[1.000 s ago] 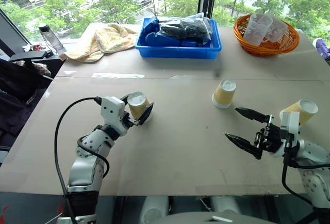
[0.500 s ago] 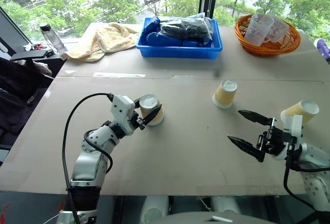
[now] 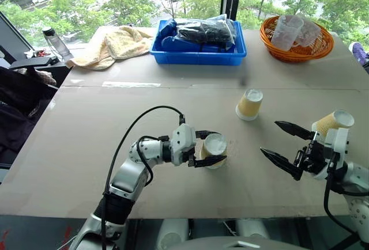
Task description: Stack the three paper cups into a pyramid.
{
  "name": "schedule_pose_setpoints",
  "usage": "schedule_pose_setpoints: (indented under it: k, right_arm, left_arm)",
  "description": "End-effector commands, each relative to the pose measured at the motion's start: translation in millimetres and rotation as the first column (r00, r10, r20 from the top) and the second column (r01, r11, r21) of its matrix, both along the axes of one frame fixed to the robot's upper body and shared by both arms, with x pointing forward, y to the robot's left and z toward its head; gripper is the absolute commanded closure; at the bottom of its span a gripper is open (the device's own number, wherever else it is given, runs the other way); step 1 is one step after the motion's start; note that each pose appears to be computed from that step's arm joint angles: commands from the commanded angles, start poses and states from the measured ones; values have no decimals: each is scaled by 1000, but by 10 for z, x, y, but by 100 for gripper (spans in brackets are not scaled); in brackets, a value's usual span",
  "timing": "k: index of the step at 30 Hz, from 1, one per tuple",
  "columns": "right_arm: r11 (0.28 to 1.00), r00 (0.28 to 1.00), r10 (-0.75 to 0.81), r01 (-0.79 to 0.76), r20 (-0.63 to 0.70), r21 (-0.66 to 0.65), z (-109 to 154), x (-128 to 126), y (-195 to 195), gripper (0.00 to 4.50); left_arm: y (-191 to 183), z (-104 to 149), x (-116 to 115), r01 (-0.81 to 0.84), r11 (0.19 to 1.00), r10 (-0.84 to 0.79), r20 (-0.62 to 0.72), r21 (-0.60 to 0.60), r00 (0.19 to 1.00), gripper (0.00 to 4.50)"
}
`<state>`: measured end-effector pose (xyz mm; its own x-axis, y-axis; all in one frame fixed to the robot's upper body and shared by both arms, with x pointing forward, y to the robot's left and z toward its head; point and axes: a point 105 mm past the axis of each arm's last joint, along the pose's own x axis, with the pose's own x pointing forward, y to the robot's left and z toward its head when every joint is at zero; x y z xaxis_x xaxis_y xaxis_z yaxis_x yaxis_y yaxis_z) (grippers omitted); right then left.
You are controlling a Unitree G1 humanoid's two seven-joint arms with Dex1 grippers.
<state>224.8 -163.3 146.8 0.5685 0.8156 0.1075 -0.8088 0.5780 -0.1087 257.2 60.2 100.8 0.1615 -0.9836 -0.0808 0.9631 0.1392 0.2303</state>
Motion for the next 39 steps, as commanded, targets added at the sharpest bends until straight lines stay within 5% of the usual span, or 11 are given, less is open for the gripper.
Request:
schedule_pose_setpoints:
  k: [1, 5, 13, 17, 24, 39]
  right_arm:
    - [1000, 999, -2, 2, 41, -2, 119, 6, 42, 0]
    - [997, 997, -74, 75, 28, -29, 53, 114, 2, 0]
    - [946, 945, -323, 321, -49, -40, -175, 556, -85, 0]
    - [924, 923, -383, 382, -43, -38, -240, 848, -72, 0]
    - [901, 900, -433, 434, -44, 7, -255, 1287, -37, 0]
    - [944, 949, -315, 315, -12, 102, -81, 1529, 273, 0]
  left_arm:
    - [-17, 77, -2, 11, 1000, -11, 60, -11, 998, 2]
    - [95, 204, 10, -15, 1000, 16, 100, -11, 995, 2]
    - [423, 1072, -97, -60, 987, 71, 72, -149, 995, 2]
    - [543, 1302, -175, -53, 994, 55, 22, -91, 998, 2]
    - [818, 1419, -159, -142, 985, 144, -12, 100, 990, 2]
    - [990, 1510, -49, -263, 960, 262, 25, 99, 965, 2]
